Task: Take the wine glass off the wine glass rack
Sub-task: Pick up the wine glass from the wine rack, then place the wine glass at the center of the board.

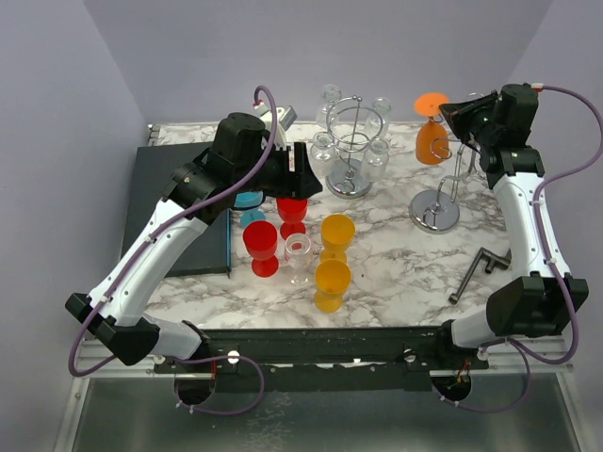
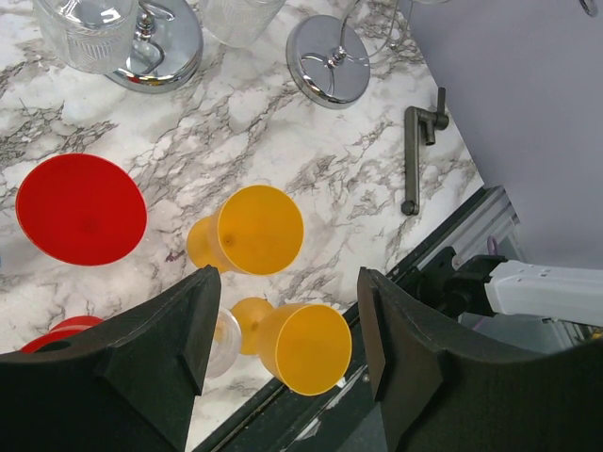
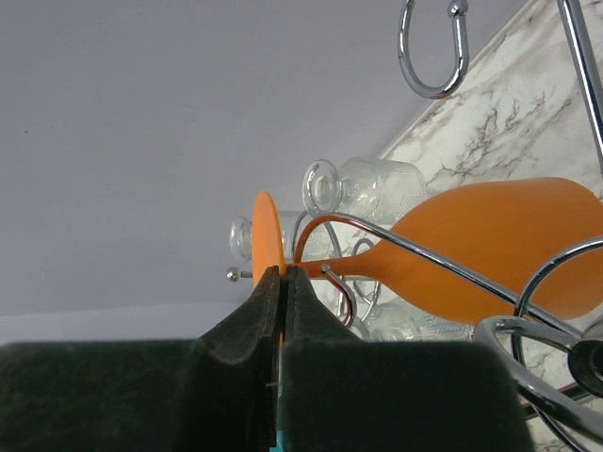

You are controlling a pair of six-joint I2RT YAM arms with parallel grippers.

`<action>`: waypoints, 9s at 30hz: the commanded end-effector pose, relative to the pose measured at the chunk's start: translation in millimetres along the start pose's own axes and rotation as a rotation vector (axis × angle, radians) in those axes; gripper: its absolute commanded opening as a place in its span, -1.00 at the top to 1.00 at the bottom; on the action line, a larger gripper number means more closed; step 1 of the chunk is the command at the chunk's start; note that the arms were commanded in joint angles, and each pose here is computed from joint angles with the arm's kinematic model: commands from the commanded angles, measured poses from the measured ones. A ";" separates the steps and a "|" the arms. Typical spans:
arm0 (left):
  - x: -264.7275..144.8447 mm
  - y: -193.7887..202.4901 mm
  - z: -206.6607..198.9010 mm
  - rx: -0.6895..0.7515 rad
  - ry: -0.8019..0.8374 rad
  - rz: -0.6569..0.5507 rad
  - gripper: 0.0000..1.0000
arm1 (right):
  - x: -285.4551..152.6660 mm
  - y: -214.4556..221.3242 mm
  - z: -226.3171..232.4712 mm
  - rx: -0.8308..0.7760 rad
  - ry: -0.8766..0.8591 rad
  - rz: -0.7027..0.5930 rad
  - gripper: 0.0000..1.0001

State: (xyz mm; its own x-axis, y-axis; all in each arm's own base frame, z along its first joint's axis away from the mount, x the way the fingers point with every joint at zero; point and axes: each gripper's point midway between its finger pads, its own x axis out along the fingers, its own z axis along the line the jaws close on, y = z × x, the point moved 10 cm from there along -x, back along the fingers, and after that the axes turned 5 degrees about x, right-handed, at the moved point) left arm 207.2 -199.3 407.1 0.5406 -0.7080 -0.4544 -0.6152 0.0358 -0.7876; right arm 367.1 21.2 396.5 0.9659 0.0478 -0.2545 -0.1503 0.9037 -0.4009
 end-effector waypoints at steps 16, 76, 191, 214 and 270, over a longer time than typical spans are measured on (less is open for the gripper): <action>-7.8 -0.6 -0.1 0.007 0.021 -0.019 -0.31 | -24.3 -17.5 11.5 0.015 -0.016 -0.195 0.99; 5.2 -13.7 -7.0 -0.077 0.072 -0.081 -0.32 | -56.2 2.5 49.6 -0.078 -0.238 0.226 0.99; -32.3 -17.3 -41.2 -0.123 0.247 -0.183 1.00 | -161.9 9.0 138.8 -0.362 -0.419 -0.035 -1.00; 64.8 76.0 -134.2 0.301 0.026 0.315 1.00 | -162.0 -7.7 129.6 -0.493 -0.256 -0.169 -1.00; 170.5 149.4 -134.0 0.471 0.017 0.719 0.59 | -235.8 -27.2 110.9 -0.366 -0.297 -0.432 -1.00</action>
State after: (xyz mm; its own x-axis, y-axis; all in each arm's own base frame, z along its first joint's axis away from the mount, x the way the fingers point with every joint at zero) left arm 132.7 -406.7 262.6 0.1115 -0.3992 -0.9101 -0.5159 0.7594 -0.3963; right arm 166.1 32.4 566.4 0.9661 -0.1182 0.2296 0.2492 0.6602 -0.7085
